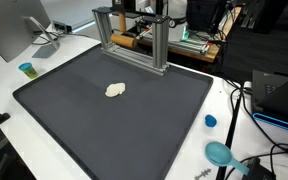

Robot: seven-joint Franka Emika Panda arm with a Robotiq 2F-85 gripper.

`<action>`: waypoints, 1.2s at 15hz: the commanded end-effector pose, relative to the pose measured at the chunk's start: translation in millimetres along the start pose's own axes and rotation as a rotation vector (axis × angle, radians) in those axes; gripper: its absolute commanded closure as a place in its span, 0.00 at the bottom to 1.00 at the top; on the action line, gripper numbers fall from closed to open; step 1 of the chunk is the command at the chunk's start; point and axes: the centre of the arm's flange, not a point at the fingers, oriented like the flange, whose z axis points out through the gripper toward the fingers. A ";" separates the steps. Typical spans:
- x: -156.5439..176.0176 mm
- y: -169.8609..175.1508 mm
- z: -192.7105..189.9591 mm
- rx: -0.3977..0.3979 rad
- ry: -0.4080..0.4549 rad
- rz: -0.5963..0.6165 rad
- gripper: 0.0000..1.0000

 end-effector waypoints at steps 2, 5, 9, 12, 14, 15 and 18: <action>-3.9 -10.5 -6.8 0.005 -0.015 -0.020 0.53; -6.8 -7.5 -1.0 0.007 -0.025 -0.016 0.78; -27.5 -4.9 -6.1 0.017 -0.045 0.016 0.78; -36.9 -12.8 -7.9 0.020 -0.048 0.013 0.78; -42.5 -18.6 -6.5 0.020 -0.060 0.002 0.78; -45.0 -20.6 -6.5 0.022 -0.064 0.004 0.78; -53.5 -24.4 -4.9 0.010 -0.081 0.024 0.78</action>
